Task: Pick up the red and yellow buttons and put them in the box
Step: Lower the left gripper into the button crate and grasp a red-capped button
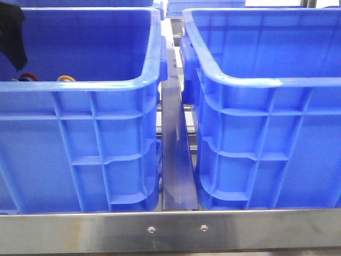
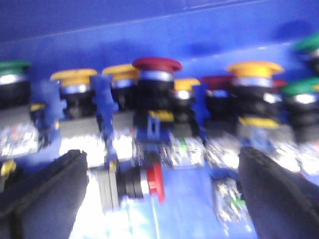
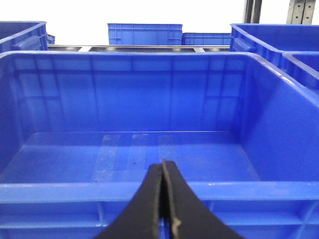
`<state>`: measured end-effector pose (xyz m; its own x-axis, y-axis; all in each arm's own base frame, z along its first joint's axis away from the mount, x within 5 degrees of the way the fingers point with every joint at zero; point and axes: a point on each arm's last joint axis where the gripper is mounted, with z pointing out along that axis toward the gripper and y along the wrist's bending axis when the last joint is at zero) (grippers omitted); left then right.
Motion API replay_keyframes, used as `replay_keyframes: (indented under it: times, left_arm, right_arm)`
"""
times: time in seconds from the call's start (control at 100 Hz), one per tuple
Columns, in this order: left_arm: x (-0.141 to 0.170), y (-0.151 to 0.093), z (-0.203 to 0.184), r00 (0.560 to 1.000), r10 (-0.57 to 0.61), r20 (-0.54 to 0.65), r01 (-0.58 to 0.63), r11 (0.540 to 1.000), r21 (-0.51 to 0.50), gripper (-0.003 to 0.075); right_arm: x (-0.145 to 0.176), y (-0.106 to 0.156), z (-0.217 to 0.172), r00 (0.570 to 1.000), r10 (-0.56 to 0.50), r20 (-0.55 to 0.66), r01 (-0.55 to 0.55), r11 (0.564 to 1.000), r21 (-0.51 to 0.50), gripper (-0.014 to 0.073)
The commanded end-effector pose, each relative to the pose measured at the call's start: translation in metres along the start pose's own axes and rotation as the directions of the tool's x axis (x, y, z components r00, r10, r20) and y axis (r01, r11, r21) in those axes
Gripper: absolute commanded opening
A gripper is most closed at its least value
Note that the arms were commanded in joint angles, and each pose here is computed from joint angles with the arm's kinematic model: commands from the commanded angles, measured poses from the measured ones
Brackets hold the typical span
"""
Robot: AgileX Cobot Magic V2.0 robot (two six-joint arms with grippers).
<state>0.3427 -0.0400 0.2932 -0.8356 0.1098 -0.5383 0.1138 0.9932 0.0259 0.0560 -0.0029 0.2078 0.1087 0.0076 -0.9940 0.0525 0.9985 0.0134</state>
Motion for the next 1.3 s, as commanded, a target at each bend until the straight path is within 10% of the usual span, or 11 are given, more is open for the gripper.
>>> replay_keyframes:
  times: [0.0, 0.48, 0.95, 1.29]
  left_arm:
    - [-0.017, -0.002, -0.006, 0.998, 0.007, 0.066, -0.007, 1.000, 0.000, 0.0564]
    - [-0.022, -0.002, 0.040, 0.999, 0.024, -0.031, -0.024, 1.000, -0.013, 0.0551]
    - [-0.021, -0.002, 0.038, 0.999, 0.024, -0.033, -0.024, 1.000, -0.014, 0.0067]
    - [-0.027, -0.002, -0.008, 0.997, 0.007, 0.083, -0.007, 1.000, -0.002, -0.0014]
  right_arm:
    - [-0.006, 0.001, -0.002, 0.996, -0.011, 0.086, 0.012, 1.000, -0.004, -0.0102]
    - [-0.006, 0.001, -0.002, 0.996, -0.011, 0.086, 0.012, 1.000, -0.004, -0.0102]
    - [-0.006, 0.001, -0.002, 0.996, -0.011, 0.086, 0.012, 1.000, -0.004, -0.0102]
    - [-0.006, 0.001, -0.002, 0.996, -0.011, 0.086, 0.012, 1.000, -0.004, -0.0102]
